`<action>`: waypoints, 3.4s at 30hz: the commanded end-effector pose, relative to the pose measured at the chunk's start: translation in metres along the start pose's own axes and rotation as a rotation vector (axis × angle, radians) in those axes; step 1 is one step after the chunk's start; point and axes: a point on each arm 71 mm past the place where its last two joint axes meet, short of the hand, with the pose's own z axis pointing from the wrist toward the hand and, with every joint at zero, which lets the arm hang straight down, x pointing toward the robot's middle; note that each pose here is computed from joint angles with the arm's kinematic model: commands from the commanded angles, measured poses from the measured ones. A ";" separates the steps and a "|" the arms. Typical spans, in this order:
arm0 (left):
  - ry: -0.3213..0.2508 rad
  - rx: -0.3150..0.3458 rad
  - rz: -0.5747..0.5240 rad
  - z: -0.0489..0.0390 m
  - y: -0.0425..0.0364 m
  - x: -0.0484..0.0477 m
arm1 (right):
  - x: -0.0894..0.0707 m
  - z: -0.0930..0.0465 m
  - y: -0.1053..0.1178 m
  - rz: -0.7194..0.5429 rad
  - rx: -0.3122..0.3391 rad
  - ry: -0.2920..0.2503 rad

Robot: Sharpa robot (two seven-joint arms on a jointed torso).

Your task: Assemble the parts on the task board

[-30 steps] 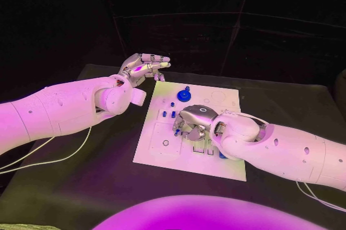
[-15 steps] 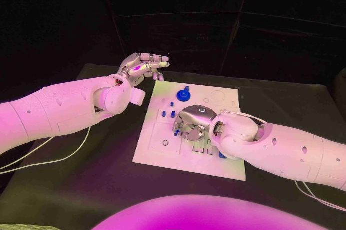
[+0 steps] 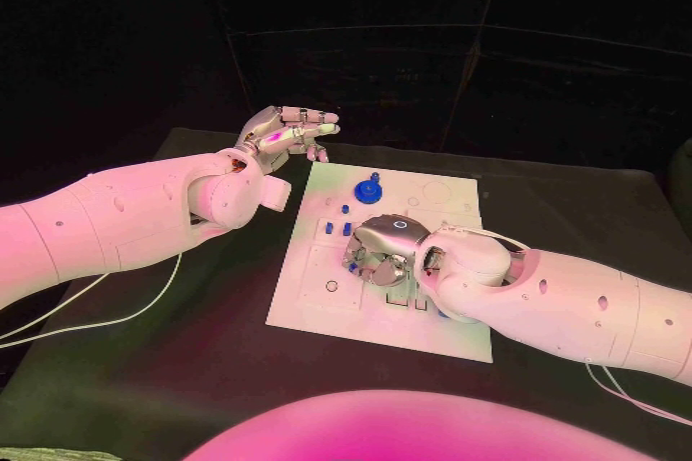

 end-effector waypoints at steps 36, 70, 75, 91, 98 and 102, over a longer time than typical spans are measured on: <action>0.010 -0.001 -0.009 -0.0018 -0.0018 -0.0050 | -0.056 -0.076 -0.067 0.104 0.203 -0.165; 0.006 0.003 -0.007 0.0006 -0.0007 -0.0045 | -0.047 -0.066 -0.084 -0.034 0.261 0.034; 0.005 0.003 -0.006 0.0006 -0.0007 -0.0051 | -0.048 -0.065 -0.084 -0.035 0.262 0.017; 0.002 -0.001 -0.005 0.0003 -0.0003 -0.0066 | -0.064 -0.075 -0.077 0.072 0.207 -0.200; 0.000 -0.003 -0.004 0.0001 -0.0002 -0.0074 | -0.073 -0.084 -0.063 0.178 0.138 -0.223; 0.000 -0.003 -0.004 0.0002 -0.0002 -0.0078 | -0.075 -0.079 -0.048 0.222 0.091 -0.219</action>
